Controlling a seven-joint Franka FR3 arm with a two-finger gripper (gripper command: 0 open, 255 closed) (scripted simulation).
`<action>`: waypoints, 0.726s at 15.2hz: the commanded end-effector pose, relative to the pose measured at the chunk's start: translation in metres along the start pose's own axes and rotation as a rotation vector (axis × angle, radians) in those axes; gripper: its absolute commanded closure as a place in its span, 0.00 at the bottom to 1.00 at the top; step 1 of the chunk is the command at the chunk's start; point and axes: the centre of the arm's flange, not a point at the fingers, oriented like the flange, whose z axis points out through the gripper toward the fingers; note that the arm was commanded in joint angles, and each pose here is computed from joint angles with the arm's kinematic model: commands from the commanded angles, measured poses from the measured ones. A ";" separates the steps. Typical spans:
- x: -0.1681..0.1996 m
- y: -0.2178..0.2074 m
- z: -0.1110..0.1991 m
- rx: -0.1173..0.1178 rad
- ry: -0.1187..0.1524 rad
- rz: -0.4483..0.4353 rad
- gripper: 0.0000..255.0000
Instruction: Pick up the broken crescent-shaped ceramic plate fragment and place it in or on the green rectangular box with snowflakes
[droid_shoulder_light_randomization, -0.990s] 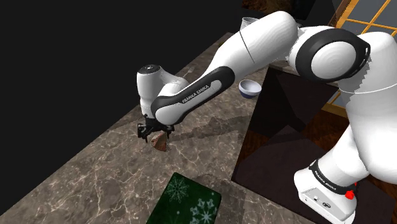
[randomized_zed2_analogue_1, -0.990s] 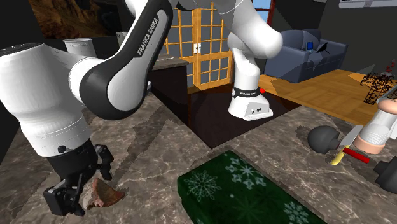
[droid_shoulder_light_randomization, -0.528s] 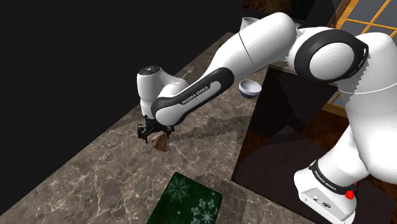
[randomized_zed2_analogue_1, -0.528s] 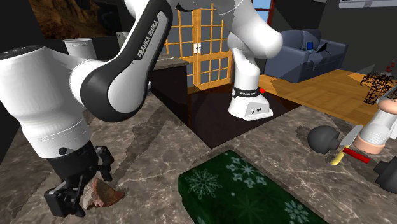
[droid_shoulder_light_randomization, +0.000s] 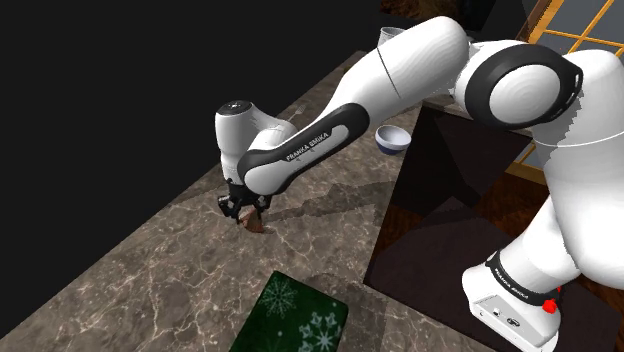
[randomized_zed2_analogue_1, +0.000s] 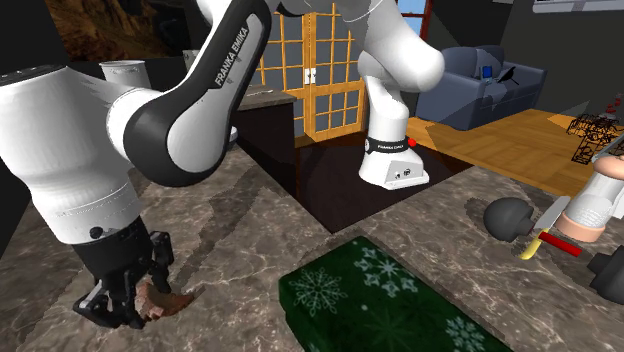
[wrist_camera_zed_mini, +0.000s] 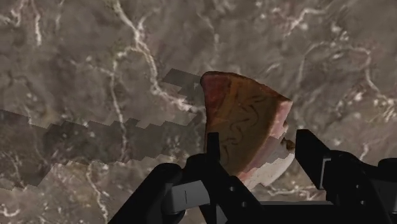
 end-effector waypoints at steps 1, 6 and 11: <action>-0.003 -0.002 0.006 0.007 -0.003 -0.005 1.00; -0.003 -0.002 -0.015 0.006 -0.003 -0.005 1.00; -0.004 -0.002 -0.042 0.006 -0.003 -0.005 1.00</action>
